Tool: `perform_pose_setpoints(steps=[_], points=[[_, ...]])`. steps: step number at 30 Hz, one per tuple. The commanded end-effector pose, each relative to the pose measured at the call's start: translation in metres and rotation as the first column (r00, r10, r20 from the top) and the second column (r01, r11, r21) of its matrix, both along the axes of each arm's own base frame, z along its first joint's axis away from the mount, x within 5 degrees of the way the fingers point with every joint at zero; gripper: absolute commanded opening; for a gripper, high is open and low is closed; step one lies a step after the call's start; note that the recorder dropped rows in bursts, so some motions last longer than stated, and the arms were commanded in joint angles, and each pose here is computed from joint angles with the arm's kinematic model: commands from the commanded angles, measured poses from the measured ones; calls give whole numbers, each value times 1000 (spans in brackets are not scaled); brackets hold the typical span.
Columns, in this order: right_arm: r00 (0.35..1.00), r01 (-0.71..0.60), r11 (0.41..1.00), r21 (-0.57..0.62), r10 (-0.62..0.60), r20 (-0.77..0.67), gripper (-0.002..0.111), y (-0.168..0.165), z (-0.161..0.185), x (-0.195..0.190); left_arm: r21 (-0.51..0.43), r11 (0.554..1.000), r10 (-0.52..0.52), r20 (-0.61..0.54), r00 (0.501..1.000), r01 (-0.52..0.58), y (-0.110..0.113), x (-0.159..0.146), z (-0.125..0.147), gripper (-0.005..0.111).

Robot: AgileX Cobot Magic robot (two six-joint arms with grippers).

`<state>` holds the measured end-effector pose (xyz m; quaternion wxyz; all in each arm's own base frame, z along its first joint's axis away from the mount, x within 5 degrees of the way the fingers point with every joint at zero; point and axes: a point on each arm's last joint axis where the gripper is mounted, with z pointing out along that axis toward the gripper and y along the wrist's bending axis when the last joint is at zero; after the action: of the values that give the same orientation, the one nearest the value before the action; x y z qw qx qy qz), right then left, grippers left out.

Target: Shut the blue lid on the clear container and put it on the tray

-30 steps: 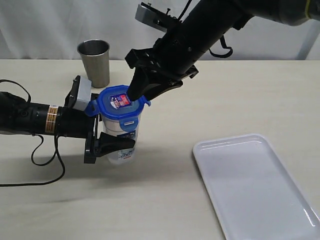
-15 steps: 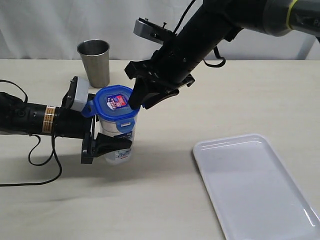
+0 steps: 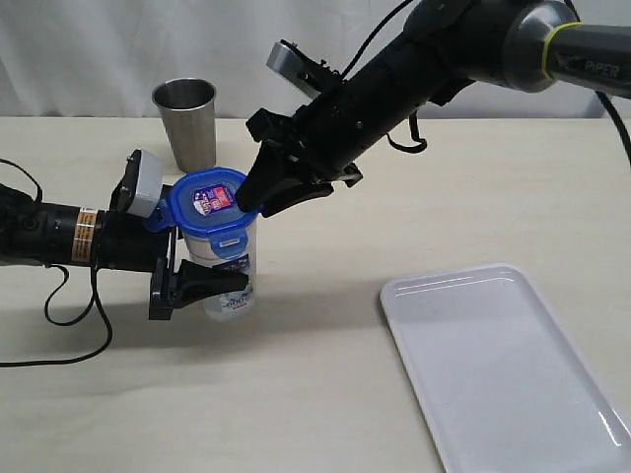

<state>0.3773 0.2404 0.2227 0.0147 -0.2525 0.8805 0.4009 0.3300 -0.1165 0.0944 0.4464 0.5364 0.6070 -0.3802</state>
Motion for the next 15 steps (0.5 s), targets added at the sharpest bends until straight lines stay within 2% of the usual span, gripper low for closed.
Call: perform_pose_setpoints(steps=[1,5,11,15], points=[[995,-102,994,-29,102,18,30,16,-28,-7,-62,998,-7,12,1000,8,-14,0,9,0],[987,-118,992,-50,122,105,31,5,-6,-8,-63,998,-4,12,1000,5,-14,0,9,0],[967,-48,996,-73,64,247,53,-7,25,-3,-63,998,-4,12,1000,5,-14,0,9,0],[946,-35,994,-100,65,317,59,-12,39,-4,-64,998,-3,7,1000,4,-14,0,9,0]])
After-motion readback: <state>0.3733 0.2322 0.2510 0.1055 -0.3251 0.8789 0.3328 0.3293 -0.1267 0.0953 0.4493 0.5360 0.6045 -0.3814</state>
